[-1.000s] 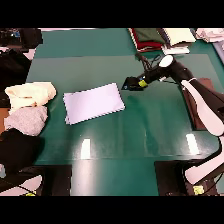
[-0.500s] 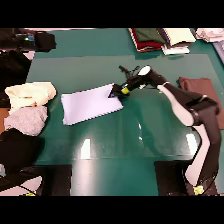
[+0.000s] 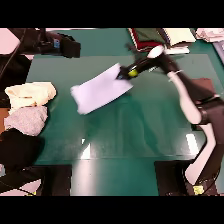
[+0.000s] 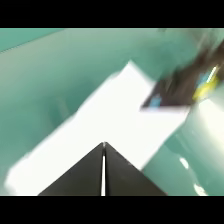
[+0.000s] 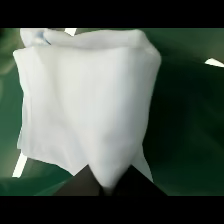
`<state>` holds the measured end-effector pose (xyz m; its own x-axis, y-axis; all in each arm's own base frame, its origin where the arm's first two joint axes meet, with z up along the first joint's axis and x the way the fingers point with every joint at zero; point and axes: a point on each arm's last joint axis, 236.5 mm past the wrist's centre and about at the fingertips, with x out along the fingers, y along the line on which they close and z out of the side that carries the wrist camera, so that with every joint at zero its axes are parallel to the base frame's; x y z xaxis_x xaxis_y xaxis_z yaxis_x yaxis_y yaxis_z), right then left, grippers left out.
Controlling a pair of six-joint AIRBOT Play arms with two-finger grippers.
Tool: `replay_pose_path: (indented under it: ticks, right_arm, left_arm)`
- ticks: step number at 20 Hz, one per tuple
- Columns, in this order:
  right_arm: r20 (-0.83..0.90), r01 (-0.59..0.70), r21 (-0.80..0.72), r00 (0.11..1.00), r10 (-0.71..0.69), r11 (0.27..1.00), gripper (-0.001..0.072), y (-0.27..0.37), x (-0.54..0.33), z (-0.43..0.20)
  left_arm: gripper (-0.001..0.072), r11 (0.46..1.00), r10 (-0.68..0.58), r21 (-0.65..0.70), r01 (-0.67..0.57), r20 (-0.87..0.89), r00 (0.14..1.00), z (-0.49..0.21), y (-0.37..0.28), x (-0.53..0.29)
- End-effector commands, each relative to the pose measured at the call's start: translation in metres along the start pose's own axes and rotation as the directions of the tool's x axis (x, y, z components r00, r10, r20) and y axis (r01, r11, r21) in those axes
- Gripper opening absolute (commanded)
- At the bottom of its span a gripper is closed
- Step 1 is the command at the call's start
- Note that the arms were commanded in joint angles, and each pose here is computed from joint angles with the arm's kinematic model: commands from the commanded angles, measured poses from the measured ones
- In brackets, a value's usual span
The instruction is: Fold the shirts.
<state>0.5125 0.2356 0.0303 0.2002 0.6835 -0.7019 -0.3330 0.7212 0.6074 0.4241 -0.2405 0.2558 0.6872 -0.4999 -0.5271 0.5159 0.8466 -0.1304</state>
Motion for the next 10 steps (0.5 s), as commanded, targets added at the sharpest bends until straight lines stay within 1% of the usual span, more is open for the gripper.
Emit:
replay_pose_path:
  ticks: [1,3,4,7,10]
  right_arm:
    - [0.125,0.26,0.128,0.953,-0.275,0.957,0.0012,-0.098,-0.131,0.012]
    - [0.197,0.341,0.264,0.897,-0.396,0.902,0.0012,-0.155,-0.207,0.0]
    - [0.234,0.354,0.338,0.866,-0.442,0.872,0.0012,-0.178,-0.239,-0.008]
    - [0.306,0.339,0.544,0.771,-0.558,0.767,0.0012,-0.238,-0.323,-0.041]
    - [0.31,0.325,0.625,0.731,-0.608,0.71,0.0012,-0.262,-0.36,-0.067]
  left_arm:
    - [0.0021,0.999,-0.037,0.04,0.037,0.013,0.999,0.002,-0.026,0.002]
    - [0.0022,0.999,-0.039,0.036,0.038,0.032,0.999,0.006,-0.026,0.002]
    - [0.0022,0.999,-0.039,0.036,0.038,0.043,0.998,0.009,-0.026,0.002]
    - [0.0022,0.999,-0.039,0.026,0.037,0.074,0.997,0.016,-0.026,0.002]
    - [0.0022,0.999,-0.039,0.025,0.037,0.089,0.995,0.02,-0.026,0.002]
